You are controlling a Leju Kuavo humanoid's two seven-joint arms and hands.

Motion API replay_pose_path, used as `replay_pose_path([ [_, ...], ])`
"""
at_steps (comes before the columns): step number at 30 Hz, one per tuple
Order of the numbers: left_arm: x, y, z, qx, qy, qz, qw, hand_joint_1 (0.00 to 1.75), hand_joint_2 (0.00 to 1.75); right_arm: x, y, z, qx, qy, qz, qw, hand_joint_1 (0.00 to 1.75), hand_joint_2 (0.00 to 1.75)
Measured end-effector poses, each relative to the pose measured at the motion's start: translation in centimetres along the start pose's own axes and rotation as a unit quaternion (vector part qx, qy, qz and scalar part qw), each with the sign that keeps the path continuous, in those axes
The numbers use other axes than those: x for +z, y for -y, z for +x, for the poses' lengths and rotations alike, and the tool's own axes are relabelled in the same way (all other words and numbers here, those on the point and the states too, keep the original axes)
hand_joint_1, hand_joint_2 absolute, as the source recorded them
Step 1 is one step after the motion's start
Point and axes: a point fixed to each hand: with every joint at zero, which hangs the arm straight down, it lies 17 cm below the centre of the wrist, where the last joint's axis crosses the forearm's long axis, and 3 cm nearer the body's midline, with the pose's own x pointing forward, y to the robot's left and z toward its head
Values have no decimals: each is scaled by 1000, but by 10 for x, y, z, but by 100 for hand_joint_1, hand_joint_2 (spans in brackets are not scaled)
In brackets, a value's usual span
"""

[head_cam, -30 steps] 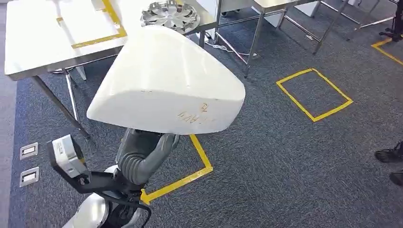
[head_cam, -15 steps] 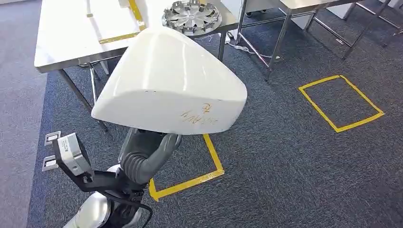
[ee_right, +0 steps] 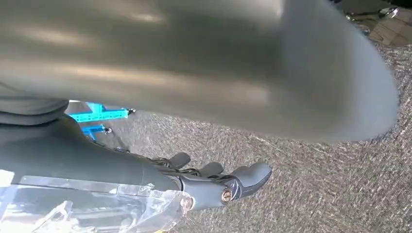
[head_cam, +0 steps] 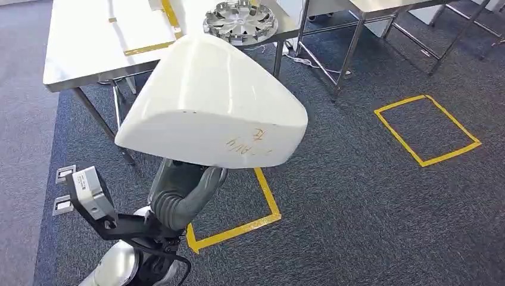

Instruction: Take the parts from the cabinet and place them on the table.

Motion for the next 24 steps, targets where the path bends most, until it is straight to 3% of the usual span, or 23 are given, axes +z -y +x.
replay_pose_path([
  [24,1,3,-4,4,-11,-2,1000,175,175,3,-12,-3,1,0,10,1000,0,0],
])
